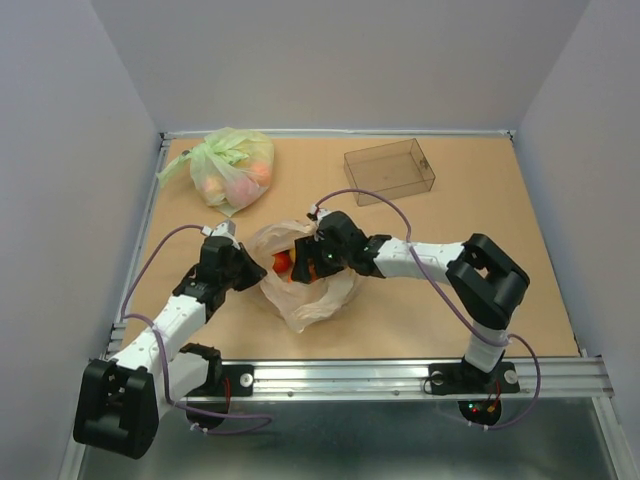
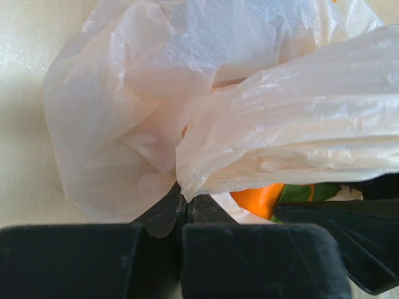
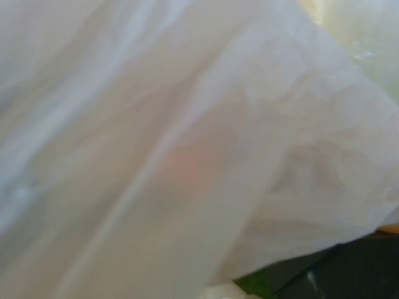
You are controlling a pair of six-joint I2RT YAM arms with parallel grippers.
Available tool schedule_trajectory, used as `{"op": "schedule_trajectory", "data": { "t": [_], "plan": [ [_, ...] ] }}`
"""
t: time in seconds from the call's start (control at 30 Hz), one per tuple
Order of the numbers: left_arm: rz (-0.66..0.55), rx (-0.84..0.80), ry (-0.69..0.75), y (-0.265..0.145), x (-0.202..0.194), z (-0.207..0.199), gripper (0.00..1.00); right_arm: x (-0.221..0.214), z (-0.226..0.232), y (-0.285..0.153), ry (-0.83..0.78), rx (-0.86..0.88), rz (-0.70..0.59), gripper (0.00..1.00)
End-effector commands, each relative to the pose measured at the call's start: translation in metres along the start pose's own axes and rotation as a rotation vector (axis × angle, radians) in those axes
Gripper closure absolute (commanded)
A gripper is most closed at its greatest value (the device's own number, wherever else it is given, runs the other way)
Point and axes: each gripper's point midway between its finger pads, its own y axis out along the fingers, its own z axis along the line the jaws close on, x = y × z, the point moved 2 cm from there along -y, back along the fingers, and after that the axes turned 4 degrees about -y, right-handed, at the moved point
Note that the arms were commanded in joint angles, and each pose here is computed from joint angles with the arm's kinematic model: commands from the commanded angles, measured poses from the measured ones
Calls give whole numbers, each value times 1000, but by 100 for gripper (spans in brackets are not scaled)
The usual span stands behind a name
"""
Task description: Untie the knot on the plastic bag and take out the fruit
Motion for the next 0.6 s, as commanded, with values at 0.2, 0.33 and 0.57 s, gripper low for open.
{"op": "schedule_trajectory", "data": {
  "t": [0.2,0.33,0.57],
  "plan": [
    [-31,-83,19,3,8,-23,100,0,33,-5,-84,152,-12,53],
    [-85,-86,40,0,21,-29,100,22,46,-26,-112,158,-87,77],
    [-215,-59,124,-11,60,-43,100,61,46,-64,-184,65,-243,92]
  ]
}}
